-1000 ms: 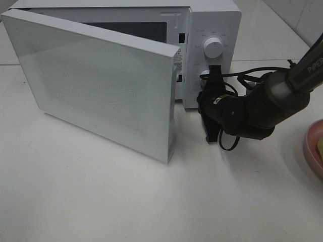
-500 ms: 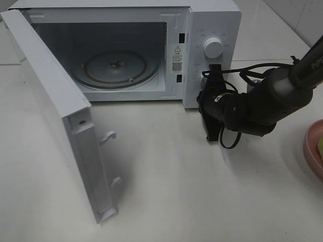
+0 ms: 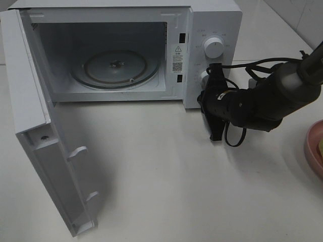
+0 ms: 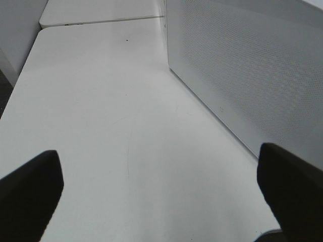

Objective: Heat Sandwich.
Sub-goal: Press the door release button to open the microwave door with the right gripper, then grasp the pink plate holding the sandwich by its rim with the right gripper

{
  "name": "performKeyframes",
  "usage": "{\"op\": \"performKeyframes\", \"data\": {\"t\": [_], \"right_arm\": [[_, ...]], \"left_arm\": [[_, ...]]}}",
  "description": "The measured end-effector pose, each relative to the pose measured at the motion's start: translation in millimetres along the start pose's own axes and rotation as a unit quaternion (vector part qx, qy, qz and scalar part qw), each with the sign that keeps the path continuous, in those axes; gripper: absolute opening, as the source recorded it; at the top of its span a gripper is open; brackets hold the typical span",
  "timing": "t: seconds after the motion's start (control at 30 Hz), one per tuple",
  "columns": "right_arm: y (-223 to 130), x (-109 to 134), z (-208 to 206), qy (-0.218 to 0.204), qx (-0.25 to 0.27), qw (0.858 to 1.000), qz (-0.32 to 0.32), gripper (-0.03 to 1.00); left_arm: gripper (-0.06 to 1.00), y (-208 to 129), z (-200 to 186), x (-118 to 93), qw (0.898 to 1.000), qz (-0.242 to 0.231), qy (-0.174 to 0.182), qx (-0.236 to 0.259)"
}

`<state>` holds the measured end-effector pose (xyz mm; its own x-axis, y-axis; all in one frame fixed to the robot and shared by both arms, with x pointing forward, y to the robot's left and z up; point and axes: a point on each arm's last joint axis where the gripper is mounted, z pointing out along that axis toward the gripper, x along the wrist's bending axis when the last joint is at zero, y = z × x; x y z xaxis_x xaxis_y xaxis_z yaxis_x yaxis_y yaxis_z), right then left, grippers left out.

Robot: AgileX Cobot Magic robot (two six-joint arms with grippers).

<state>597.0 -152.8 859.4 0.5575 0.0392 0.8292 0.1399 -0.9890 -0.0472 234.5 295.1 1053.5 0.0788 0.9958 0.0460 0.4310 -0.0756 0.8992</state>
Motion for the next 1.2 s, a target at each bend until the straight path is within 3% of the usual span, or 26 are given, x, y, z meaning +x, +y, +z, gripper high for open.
{"op": "performKeyframes", "data": {"t": [0.87, 1.2], "right_arm": [[10.9, -1.0, -59.7, 0.007, 0.036, 0.999, -0.018, 0.01], [13.5, -0.8, -89.0, -0.030, 0.051, 0.995, -0.078, 0.01]], "left_arm": [[0.99, 0.0, 0.0, 0.0, 1.000, 0.000, 0.000, 0.000], [0.99, 0.0, 0.0, 0.0, 1.000, 0.000, 0.000, 0.000]]}}
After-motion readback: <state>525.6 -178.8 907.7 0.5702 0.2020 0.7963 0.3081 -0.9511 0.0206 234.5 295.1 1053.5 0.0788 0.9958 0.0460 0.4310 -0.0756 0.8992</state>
